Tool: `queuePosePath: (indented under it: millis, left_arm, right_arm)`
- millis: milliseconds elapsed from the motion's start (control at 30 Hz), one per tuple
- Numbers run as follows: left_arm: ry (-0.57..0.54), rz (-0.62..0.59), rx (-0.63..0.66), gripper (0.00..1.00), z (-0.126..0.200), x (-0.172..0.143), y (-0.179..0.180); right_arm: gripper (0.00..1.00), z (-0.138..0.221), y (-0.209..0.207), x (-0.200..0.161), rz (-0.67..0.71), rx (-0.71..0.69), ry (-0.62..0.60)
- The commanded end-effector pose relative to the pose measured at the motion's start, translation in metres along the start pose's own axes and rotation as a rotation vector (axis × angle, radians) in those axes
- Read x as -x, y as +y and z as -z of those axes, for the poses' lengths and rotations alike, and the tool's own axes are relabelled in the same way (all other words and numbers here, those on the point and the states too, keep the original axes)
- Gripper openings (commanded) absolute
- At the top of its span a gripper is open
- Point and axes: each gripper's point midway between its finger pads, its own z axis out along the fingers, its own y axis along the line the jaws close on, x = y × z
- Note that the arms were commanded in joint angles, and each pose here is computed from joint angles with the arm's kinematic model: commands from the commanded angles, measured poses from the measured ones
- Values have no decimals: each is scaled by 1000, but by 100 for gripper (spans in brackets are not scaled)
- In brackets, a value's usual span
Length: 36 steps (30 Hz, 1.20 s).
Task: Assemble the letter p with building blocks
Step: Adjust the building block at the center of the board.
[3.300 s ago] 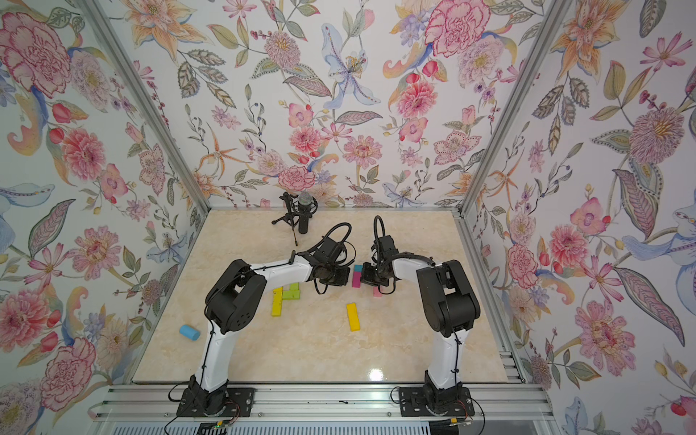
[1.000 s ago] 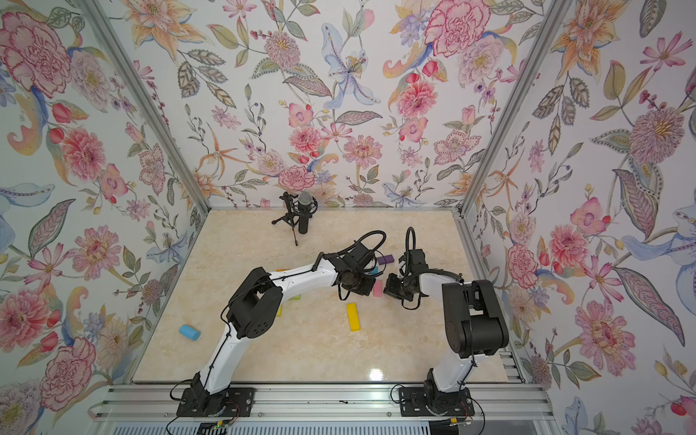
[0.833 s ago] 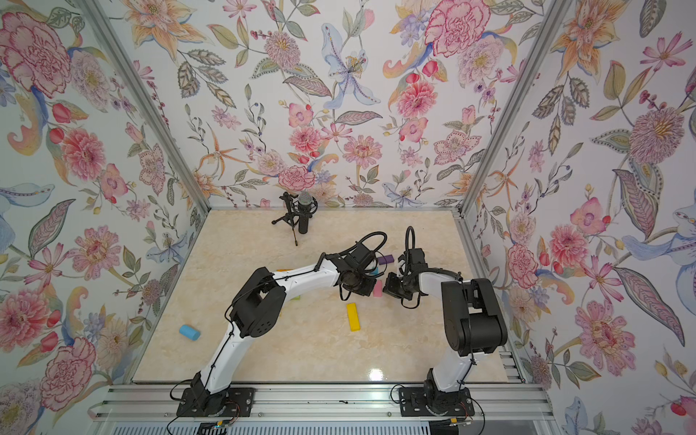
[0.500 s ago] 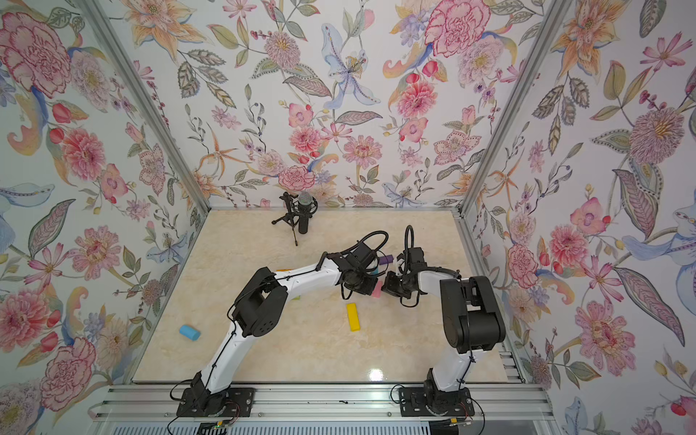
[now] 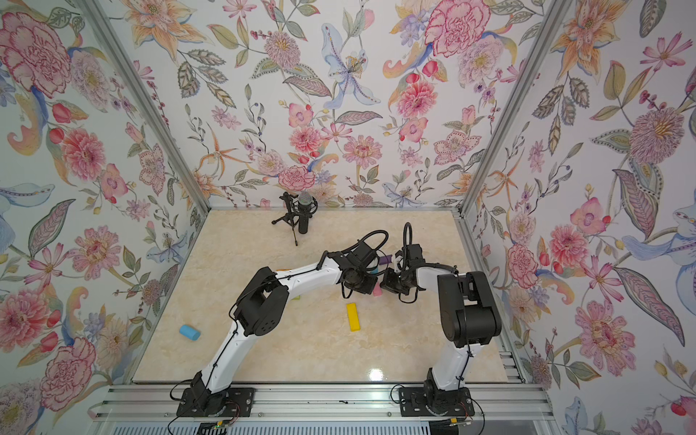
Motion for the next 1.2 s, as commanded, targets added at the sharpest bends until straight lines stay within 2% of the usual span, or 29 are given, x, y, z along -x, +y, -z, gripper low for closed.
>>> queuePosePath:
  millis: [0, 433, 667, 900, 1167]
  left_arm:
    - [-23, 14, 37, 0, -1, 14, 16]
    - [-61, 36, 71, 0, 14, 32, 31]
    - [-193, 39, 91, 0, 67, 46, 29]
    - [-331, 66, 128, 0, 128, 52, 44]
    - [-367, 67, 167, 0, 154, 45, 61]
  right_arm:
    - [0, -11, -11, -12, -27, -40, 55]
    - [0, -12, -10, -8, -35, -41, 60]
    - [0, 15, -17, -21, -21, -120, 31]
    - [0, 28, -14, -53, -22, -123, 44]
    - [0, 20, 1, -60, 0, -120, 49]
